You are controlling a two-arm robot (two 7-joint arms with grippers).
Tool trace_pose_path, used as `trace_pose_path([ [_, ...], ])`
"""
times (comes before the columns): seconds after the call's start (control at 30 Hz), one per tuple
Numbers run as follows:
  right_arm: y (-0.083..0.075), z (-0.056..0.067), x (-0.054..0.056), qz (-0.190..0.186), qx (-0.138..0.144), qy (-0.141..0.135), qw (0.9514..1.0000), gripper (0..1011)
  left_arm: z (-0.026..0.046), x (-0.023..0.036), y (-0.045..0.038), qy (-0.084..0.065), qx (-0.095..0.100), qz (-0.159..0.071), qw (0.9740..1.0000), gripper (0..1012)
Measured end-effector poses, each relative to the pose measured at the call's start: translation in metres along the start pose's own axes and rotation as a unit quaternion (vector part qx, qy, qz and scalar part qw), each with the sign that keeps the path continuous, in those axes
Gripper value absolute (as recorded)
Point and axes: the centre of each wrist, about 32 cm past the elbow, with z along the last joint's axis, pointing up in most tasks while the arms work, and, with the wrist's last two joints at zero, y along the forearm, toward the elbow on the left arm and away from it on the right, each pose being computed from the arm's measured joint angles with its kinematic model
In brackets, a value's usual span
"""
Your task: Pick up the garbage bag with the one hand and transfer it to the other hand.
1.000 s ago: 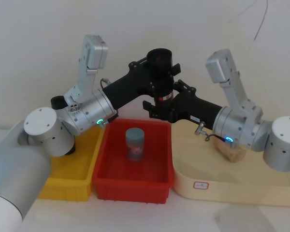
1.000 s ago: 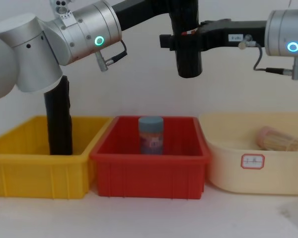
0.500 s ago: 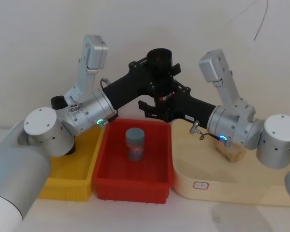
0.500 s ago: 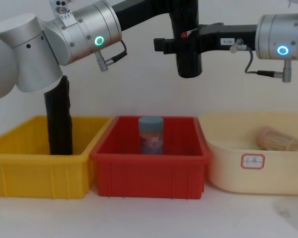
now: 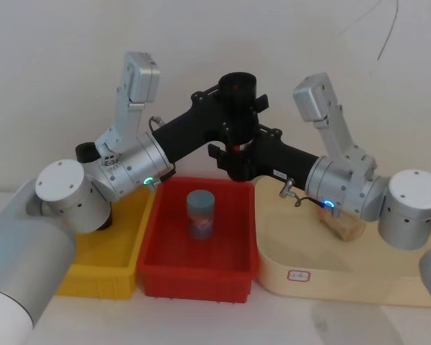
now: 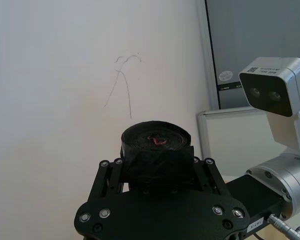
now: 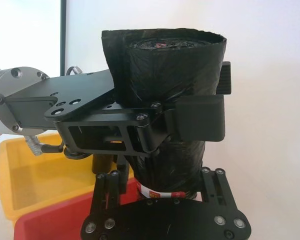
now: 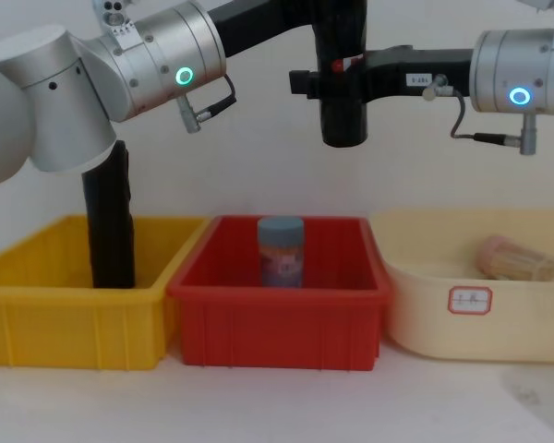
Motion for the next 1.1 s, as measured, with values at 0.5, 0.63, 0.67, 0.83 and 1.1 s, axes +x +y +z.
trace_pose_path([
  [0.5, 0.0012, -0.0009, 0.0001, 0.000, 0.000, 0.001, 1.0000, 594, 0.0000, -0.0001, -0.0001, 0.000, 0.000, 0.000, 1.0000, 539],
  [0.63, 0.0014, -0.0010, 0.0001, 0.000, 0.000, 0.001, 1.0000, 563, 0.0000, 0.0000, 0.0000, 0.000, 0.000, 0.000, 1.0000, 539],
  [0.67, 0.0014, -0.0011, 0.0001, 0.000, 0.000, 0.001, 1.0000, 556, 0.0000, 0.0000, 0.0000, 0.000, 0.000, 0.000, 1.0000, 539],
  [0.83, 0.0017, -0.0011, 0.0000, 0.000, 0.000, 0.001, 1.0000, 529, 0.0000, 0.0000, 0.0000, 0.000, 0.000, 0.000, 1.0000, 539],
  [1.1, 0.0019, -0.0010, 0.0001, 0.000, 0.000, 0.001, 1.0000, 528, 0.0000, 0.0000, -0.0001, 0.000, 0.000, 0.000, 1.0000, 539],
])
